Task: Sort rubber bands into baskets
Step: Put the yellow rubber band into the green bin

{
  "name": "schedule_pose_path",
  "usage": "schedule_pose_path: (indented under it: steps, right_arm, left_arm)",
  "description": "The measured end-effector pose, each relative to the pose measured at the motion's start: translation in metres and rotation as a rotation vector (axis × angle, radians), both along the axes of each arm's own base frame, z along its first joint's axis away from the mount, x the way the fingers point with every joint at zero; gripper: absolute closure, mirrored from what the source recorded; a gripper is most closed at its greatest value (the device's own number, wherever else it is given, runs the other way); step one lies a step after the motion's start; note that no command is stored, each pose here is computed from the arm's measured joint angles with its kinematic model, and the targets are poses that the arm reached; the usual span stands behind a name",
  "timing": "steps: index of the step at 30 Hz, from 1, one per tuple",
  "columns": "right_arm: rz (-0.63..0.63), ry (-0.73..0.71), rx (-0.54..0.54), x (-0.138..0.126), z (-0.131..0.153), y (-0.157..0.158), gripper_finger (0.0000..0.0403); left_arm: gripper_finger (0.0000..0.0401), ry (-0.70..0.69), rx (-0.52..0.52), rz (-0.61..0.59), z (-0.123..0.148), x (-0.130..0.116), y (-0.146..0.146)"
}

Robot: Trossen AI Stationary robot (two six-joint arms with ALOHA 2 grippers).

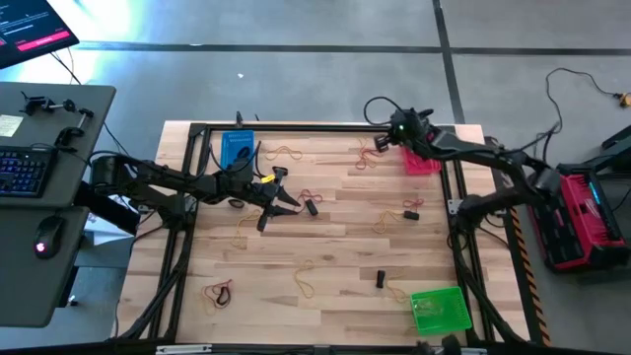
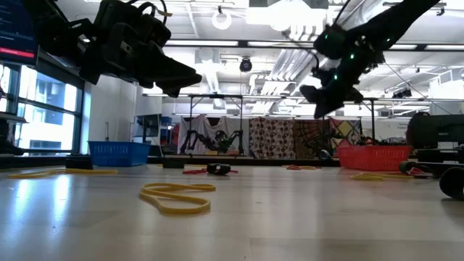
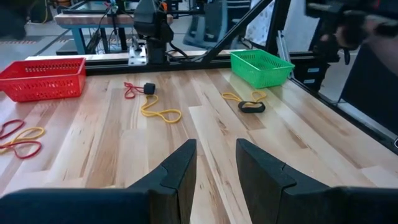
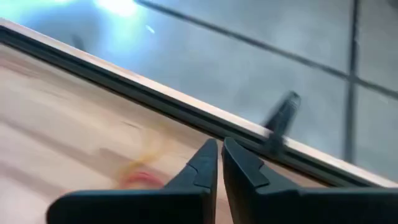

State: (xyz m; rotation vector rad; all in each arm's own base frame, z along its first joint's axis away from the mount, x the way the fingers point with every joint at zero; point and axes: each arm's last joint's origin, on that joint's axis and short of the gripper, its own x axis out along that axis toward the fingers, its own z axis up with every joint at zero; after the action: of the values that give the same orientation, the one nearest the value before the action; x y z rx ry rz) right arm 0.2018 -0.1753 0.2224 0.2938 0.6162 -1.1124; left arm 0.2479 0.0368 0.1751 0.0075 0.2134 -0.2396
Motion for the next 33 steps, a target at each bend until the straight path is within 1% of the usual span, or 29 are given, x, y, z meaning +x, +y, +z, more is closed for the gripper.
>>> schedule_pose_path:
  steps: [3,6,10,13,18,21,24,30,33]
  right_arm:
    - [0.071,-0.051,-0.037,0.006,0.004,0.018,0.0400]
    - [0.141,-0.073,-0.046,0.013,0.003,0.034,0.0398]
    - [0.236,-0.117,-0.072,0.025,-0.005,0.056,0.0402]
    - [0.308,-0.184,-0.101,0.031,-0.012,0.073,0.0402]
    - [0.427,-0.289,-0.132,0.035,-0.027,0.105,0.0402]
    - [0.456,-0.317,-0.156,0.034,-0.034,0.121,0.0402]
    - [0.477,-0.307,-0.163,0.031,-0.041,0.133,0.0403]
    - [0.505,-0.293,-0.178,0.032,-0.043,0.151,0.0403]
    - [0.510,-0.290,-0.186,0.032,-0.043,0.156,0.0403]
  left_arm:
    - [0.0295,0.007,-0.008,0.048,0.000,0.000,0.001]
    - [0.0295,0.008,-0.006,0.076,0.000,0.000,0.002]
    - [0.0300,0.003,0.024,0.052,0.000,0.000,0.000]
    - [0.0319,0.016,0.060,0.014,-0.003,0.000,-0.004]
    - [0.0362,0.075,0.057,-0.031,0.000,-0.006,-0.015]
    - [0.0384,0.117,0.070,-0.067,0.004,-0.014,-0.024]
    - [0.0397,0.150,0.073,-0.095,0.009,-0.022,-0.034]
    - [0.0400,0.223,0.051,-0.149,0.015,-0.037,-0.058]
    - [0.0400,0.237,0.039,-0.217,0.018,-0.044,-0.074]
